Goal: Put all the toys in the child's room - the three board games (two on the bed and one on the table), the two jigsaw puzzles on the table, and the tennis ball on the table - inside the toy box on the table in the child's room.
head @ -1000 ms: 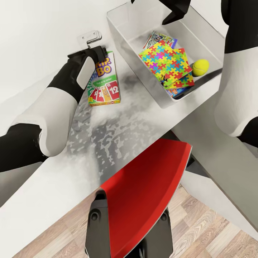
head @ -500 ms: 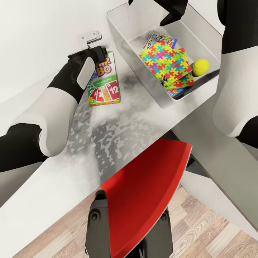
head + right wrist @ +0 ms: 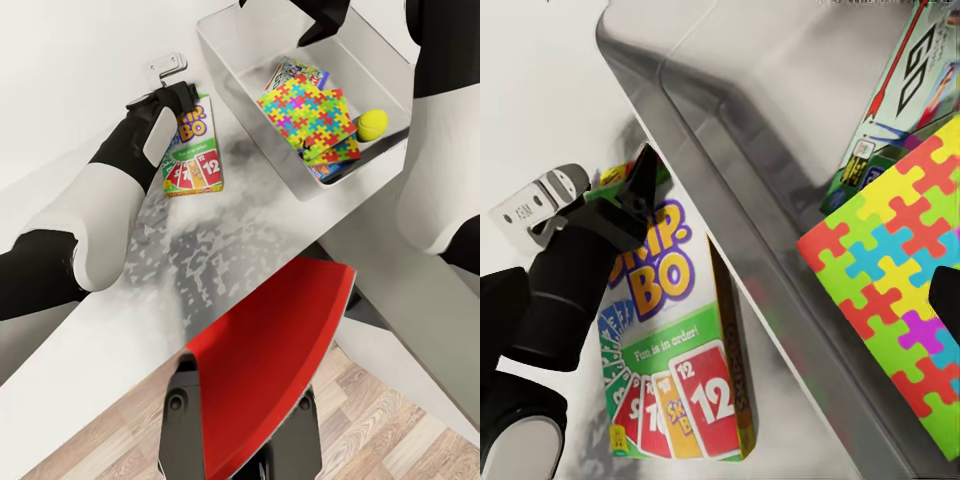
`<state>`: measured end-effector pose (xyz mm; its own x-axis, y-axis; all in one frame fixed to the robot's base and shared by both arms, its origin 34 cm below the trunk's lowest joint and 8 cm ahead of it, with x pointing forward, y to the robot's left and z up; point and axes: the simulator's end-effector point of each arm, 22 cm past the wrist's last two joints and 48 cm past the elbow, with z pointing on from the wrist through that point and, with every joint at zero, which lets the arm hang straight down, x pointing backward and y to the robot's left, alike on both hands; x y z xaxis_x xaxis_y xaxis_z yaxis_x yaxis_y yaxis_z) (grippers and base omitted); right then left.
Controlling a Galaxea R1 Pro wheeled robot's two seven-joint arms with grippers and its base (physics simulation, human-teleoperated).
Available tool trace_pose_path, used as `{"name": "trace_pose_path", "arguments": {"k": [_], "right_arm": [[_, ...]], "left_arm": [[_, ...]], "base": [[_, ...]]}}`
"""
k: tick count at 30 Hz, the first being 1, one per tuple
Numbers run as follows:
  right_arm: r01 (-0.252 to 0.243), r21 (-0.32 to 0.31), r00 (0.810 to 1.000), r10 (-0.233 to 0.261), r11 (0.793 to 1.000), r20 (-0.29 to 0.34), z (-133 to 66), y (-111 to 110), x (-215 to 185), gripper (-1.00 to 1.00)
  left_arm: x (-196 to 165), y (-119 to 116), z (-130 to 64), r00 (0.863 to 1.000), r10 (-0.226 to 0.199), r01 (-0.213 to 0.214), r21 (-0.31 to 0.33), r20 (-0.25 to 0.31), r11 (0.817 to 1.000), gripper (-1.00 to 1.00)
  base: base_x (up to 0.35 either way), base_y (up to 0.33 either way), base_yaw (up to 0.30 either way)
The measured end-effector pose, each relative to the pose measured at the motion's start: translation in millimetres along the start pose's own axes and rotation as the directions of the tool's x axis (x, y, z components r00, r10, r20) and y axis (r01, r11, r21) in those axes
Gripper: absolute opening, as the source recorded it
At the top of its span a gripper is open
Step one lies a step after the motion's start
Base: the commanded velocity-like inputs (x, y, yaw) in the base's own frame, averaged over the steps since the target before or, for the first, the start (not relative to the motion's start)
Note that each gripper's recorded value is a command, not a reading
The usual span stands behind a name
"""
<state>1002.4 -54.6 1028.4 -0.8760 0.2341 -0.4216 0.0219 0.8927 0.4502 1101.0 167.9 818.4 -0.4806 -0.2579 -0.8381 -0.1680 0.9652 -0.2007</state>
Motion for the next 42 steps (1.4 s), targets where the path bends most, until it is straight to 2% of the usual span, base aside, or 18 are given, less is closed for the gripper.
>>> {"name": "trace_pose_path", "arguments": {"k": [7,42], "right_arm": [[-0.002,0.002,1.0,0.002,1.0,0.002,-1.4,0.3,-3.2,1.0],[-0.002,0.003,1.0,0.002,1.0,0.002,-2.1,0.4,-3.2,1.0]], "left_arm": [[-1.3,-0.3,-0.1,1.0,-0.003,0.003,0.001,0.006,1.0,1.0],[5.3,0.9,0.6,1.0,0.003,-0.003,0.0,0.001,1.0,1.0]], "base": [[-0.094,-0.102,0.0],[-0.003,-0.001,0.0]]}}
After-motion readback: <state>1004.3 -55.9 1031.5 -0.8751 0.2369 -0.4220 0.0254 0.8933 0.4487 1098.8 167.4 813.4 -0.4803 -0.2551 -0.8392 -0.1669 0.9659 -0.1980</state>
